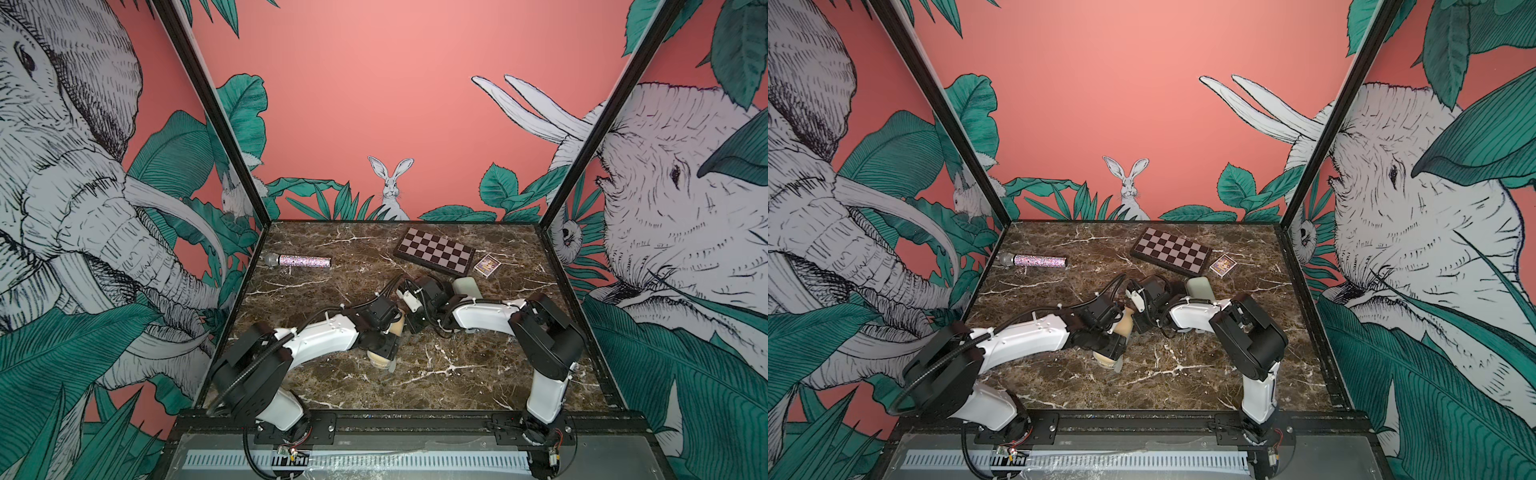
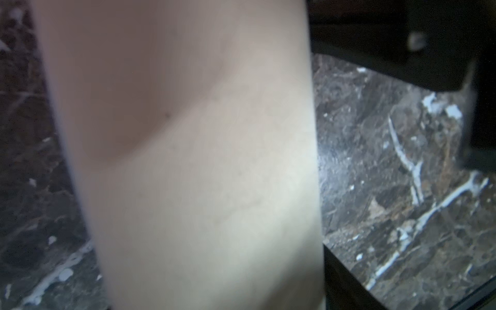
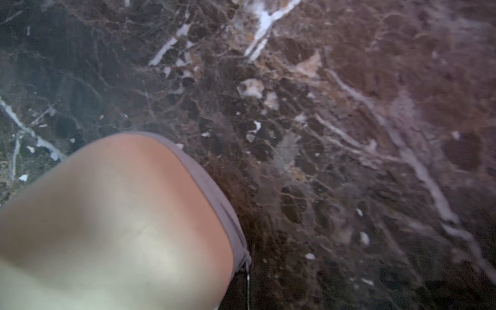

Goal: Put umbrellas into zippered umbrella sleeves
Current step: Zip the zipper on the umbrella sleeve.

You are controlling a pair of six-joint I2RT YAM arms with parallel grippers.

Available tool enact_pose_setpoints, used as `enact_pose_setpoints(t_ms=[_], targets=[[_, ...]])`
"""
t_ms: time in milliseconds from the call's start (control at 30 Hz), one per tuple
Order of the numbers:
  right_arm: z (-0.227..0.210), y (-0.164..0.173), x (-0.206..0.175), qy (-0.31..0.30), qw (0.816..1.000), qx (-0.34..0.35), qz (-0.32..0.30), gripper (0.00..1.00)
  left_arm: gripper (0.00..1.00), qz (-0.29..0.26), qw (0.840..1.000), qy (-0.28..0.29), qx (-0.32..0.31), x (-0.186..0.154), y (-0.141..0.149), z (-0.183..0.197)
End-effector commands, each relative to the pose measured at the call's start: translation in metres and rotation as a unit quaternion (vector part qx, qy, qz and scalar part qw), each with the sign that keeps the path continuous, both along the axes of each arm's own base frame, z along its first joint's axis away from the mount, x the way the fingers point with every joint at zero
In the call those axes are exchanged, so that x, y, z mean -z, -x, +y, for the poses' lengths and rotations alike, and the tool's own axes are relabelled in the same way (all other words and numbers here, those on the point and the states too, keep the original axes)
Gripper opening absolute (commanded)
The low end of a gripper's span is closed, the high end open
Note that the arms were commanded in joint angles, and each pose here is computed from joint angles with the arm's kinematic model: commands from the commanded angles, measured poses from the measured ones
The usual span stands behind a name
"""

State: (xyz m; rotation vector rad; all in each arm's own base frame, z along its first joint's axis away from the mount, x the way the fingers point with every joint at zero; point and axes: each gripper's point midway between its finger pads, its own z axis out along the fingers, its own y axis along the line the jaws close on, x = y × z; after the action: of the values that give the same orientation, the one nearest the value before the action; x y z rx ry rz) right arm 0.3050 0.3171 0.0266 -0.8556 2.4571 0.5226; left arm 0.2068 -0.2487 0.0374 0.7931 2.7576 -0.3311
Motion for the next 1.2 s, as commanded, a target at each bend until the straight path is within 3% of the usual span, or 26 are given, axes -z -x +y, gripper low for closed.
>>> enact_pose_setpoints(t_ms=[0, 233, 400, 533, 700, 900, 1167], targets=[[-0.011, -0.004, -0.016, -0.021, 0.999, 0.030, -0.018, 0.00, 0.83, 0.004, 0.996, -0.065, 0.062, -0.009, -0.009, 0.015], [0.000, 0.026, 0.000, -0.080, 0.991, 0.073, 0.084, 0.00, 0.96, -0.066, 0.996, -0.029, 0.051, -0.066, -0.073, -0.001], [0.030, 0.046, -0.005, -0.101, 0.983, 0.098, 0.118, 0.00, 0.99, -0.086, 0.995, 0.031, 0.046, -0.091, -0.062, -0.005], [0.028, 0.047, -0.001, -0.087, 0.985, 0.105, 0.107, 0.00, 0.99, -0.109, 0.990, 0.046, 0.079, -0.086, -0.049, 0.001], [0.030, 0.050, 0.003, -0.089, 0.985, 0.086, 0.119, 0.00, 0.99, -0.094, 0.986, 0.071, 0.114, -0.073, -0.039, -0.009], [0.033, 0.052, 0.001, -0.098, 0.985, 0.074, 0.124, 0.00, 0.99, -0.093, 0.986, 0.006, 0.140, -0.041, -0.038, 0.010], [0.042, 0.051, -0.010, -0.126, 0.982, 0.050, 0.130, 0.00, 0.99, -0.087, 0.981, -0.044, 0.168, -0.025, -0.034, 0.012]])
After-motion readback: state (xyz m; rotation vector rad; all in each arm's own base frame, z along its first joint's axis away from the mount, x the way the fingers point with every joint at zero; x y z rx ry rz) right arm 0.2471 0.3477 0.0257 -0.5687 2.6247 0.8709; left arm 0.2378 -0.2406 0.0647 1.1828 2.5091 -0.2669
